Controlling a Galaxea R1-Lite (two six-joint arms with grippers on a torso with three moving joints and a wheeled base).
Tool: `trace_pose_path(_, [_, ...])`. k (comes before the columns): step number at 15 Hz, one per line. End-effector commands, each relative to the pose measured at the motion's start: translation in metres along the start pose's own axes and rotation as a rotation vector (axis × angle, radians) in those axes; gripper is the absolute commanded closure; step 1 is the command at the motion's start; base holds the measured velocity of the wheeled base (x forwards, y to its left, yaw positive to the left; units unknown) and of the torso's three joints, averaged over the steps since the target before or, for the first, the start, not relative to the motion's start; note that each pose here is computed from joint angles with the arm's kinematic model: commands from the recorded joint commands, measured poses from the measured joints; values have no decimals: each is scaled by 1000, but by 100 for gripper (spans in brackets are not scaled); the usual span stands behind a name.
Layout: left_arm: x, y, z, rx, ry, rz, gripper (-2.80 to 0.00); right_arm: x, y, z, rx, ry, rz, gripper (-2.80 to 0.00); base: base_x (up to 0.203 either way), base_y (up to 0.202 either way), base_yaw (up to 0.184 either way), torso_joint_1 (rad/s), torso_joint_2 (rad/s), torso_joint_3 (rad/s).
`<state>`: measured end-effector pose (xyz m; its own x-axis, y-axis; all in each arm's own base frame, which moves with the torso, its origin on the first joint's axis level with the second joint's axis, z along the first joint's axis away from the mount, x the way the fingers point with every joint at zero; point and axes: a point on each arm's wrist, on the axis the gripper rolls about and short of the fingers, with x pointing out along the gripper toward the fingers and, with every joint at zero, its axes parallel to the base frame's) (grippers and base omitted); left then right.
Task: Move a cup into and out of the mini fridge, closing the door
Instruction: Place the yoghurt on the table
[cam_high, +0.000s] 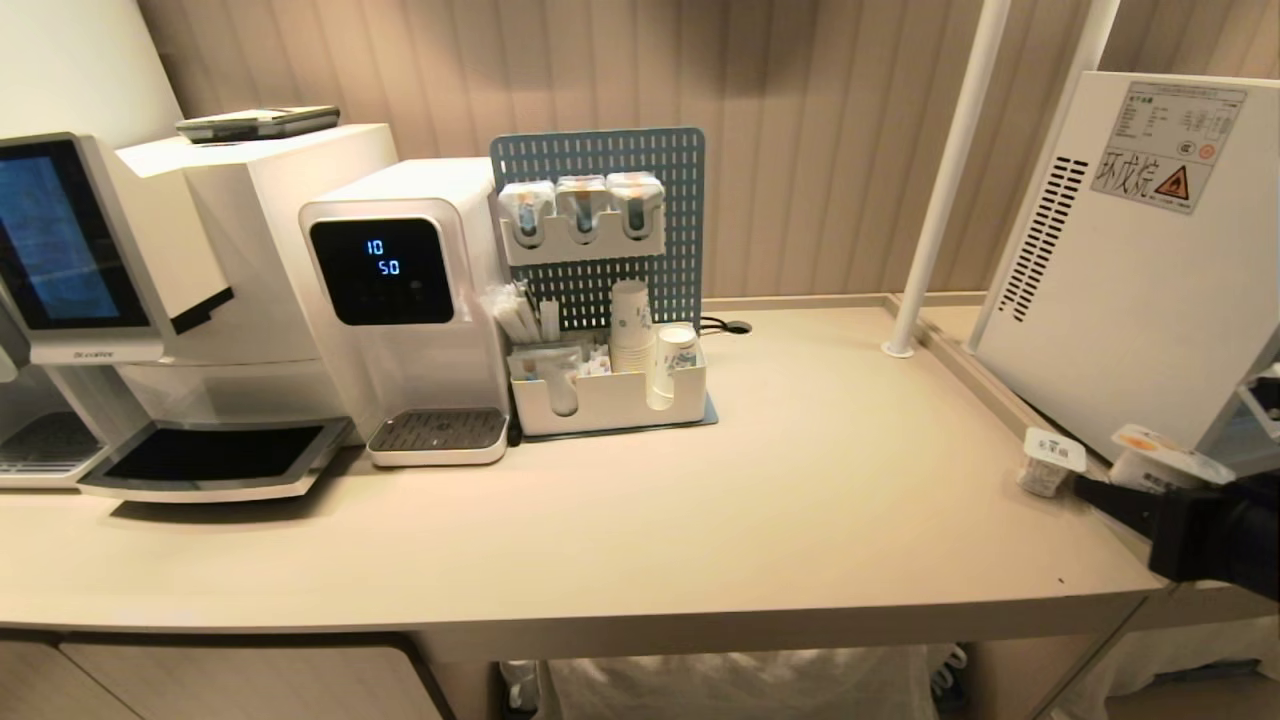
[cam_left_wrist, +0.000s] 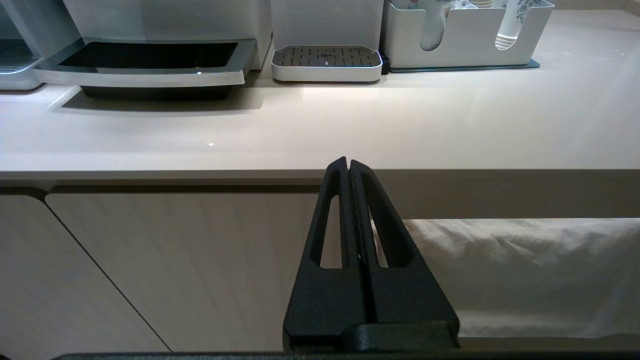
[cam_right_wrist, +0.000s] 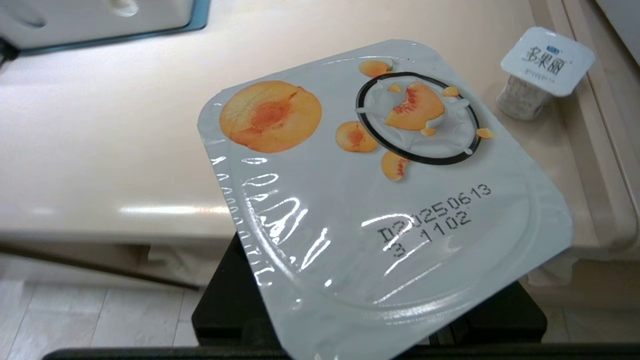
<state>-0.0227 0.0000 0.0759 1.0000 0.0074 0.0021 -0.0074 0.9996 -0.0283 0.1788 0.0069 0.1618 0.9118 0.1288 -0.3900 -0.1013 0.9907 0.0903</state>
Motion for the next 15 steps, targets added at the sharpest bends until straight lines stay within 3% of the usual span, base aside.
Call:
trace_pose_path(1, [0,0,0,-1,1,0,0,74,-9,-18,9,38,-45,0,0,0,0,0,0,0])
trace_pose_path(4, [0,0,0,-1,1,0,0,135,-7,-39,-4,-31,-126,0,0,0,0,0,0,0])
trace_pose_path(8, [0,0,0,-1,1,0,0,188,2,-7,8,-205,-189,0,0,0,0,0,0,0])
trace_pose_path(15, [0,0,0,-1,1,0,0,271,3,-23,-10,-196,-307,0,0,0,0,0,0,0])
